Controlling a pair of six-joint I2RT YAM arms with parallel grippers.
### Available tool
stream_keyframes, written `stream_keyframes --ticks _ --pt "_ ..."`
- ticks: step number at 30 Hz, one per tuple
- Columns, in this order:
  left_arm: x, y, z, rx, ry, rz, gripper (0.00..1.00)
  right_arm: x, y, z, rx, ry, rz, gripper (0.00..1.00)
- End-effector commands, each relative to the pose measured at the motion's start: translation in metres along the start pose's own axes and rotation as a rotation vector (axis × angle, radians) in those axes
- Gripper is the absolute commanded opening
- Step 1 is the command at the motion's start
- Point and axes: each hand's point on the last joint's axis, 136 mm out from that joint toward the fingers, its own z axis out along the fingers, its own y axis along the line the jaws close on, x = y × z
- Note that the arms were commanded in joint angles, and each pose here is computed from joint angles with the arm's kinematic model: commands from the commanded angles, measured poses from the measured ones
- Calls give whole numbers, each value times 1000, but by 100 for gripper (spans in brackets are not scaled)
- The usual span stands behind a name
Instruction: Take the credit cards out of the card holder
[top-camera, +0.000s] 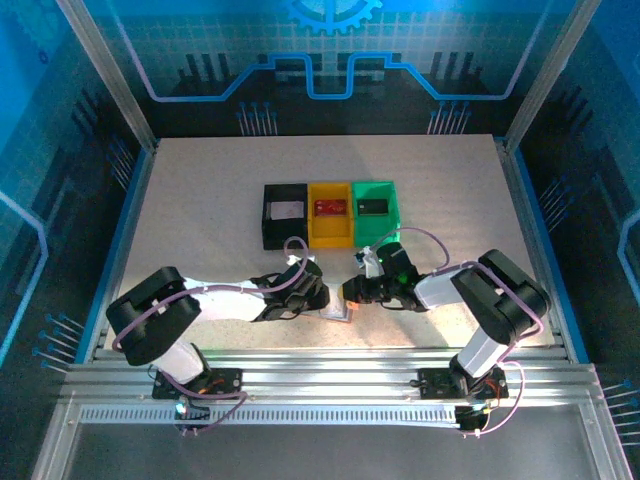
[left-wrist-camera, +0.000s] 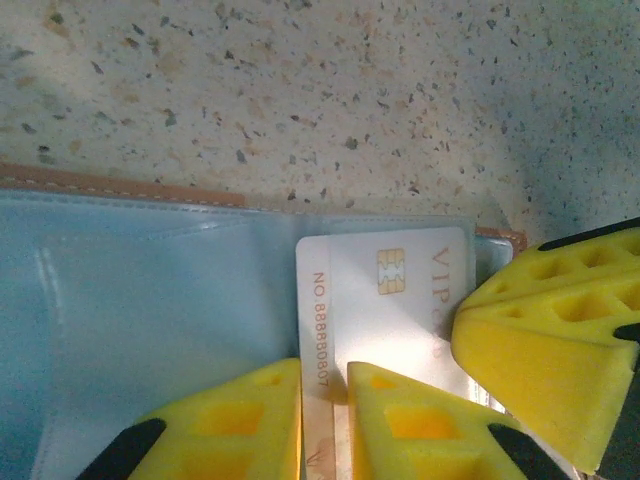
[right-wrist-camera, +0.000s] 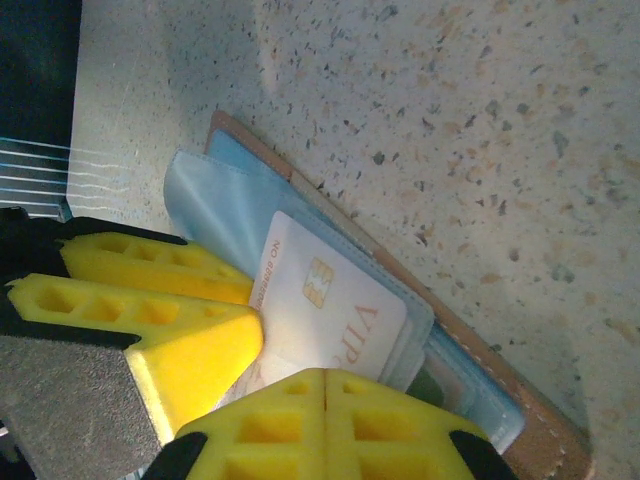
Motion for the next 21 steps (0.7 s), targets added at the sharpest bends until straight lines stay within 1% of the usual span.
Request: stream_keyframes --ticks 1,5,10,13,16,21 --pt "-2 -15 -5 71 -28 4 17 56 -33 6 104 164 95 0" --pt "-5 -19 -9 103 -48 -2 11 56 -33 6 105 160 92 0" --pt "-7 -21 -13 127 -64 -10 6 56 -33 6 106 159 90 0" --pt "-8 -22 -16 139 -73 -13 2 55 -32 6 104 157 88 0" --pt "-8 -23 -17 149 -75 -16 0 55 -31 6 99 153 87 0" --pt "-7 -22 -19 161 -83 -22 0 54 -29 5 95 150 84 0"
